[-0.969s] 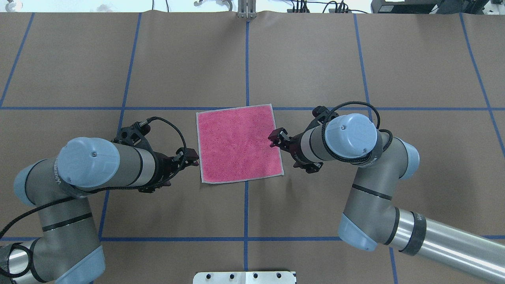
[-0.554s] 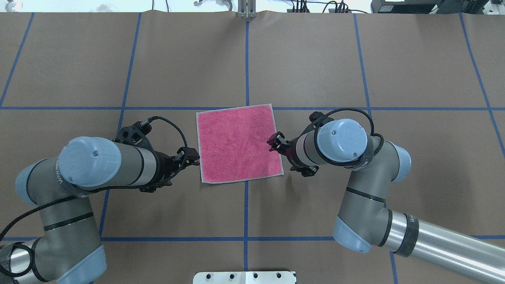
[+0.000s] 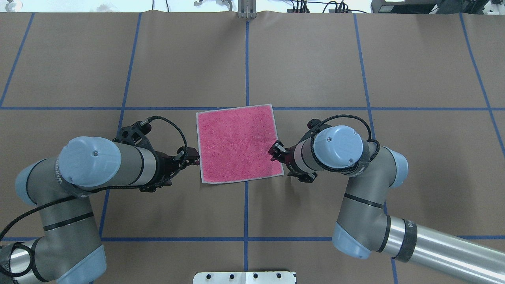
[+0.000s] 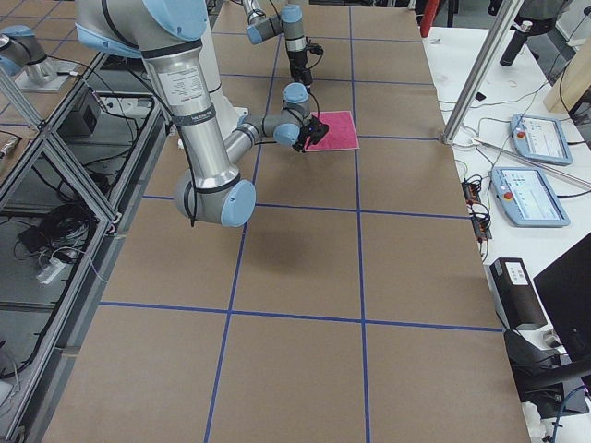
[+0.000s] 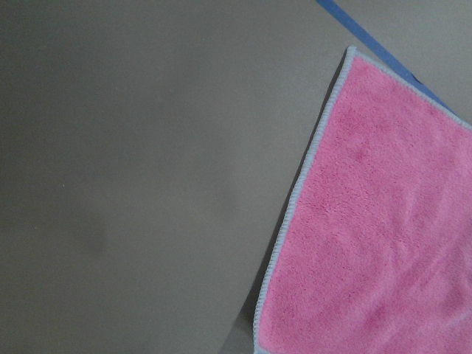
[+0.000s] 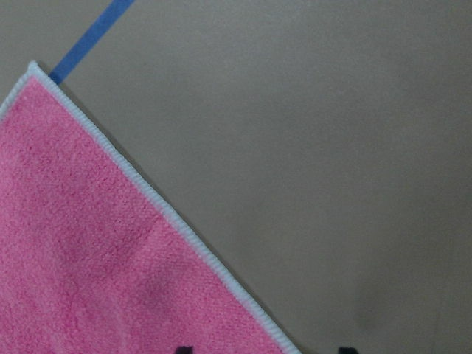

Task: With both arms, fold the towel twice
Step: 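Lower both grippers onto the near towel corners and close them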

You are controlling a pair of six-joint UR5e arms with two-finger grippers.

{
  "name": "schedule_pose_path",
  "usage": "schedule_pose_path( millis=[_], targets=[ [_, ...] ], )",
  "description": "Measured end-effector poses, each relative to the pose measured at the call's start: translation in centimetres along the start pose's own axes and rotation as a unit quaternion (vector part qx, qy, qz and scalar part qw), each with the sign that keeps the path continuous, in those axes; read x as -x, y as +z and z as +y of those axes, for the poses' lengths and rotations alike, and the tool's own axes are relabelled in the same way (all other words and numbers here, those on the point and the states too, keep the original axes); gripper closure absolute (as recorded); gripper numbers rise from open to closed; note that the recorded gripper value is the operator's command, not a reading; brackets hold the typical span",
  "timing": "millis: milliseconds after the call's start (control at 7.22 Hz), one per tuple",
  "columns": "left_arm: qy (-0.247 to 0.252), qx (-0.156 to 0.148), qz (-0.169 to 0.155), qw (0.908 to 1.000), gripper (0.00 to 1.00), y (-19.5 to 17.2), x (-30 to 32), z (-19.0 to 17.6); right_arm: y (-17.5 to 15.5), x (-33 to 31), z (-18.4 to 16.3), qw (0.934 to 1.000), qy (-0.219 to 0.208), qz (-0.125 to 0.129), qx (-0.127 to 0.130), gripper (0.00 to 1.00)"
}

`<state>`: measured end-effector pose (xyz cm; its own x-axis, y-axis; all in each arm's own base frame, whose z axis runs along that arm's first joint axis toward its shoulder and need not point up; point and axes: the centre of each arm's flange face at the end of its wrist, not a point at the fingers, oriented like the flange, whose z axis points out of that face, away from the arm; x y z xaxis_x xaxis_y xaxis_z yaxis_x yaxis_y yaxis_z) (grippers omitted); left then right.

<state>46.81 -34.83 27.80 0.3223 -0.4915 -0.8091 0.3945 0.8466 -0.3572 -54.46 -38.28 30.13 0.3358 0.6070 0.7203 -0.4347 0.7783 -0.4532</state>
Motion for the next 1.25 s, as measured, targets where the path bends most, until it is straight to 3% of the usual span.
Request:
schedule_pose_path(
  millis=[554,692,831,1246],
  targets=[
    [0.0,-0.001,0.001,1.0,0.0,-0.12,-0.02,-0.11,0.64,-0.43,0.44,1.0,-0.001,0.01,0.001,0.33],
    [-0.001,-0.001,0.001,1.0,0.0,-0.12,0.01,-0.15,0.74,-0.47,0.49,0.9999,-0.002,0.011,0.001,0.39],
    [-0.001,-0.001,0.0,1.0,0.0,-0.12,0.05,-0.17,0.76,-0.48,0.51,0.9999,-0.002,0.011,0.001,0.51],
    [-0.001,-0.001,0.001,1.0,0.0,-0.13,0.01,-0.17,0.84,-0.53,0.62,0.9999,-0.001,0.011,0.001,0.6]
  ],
)
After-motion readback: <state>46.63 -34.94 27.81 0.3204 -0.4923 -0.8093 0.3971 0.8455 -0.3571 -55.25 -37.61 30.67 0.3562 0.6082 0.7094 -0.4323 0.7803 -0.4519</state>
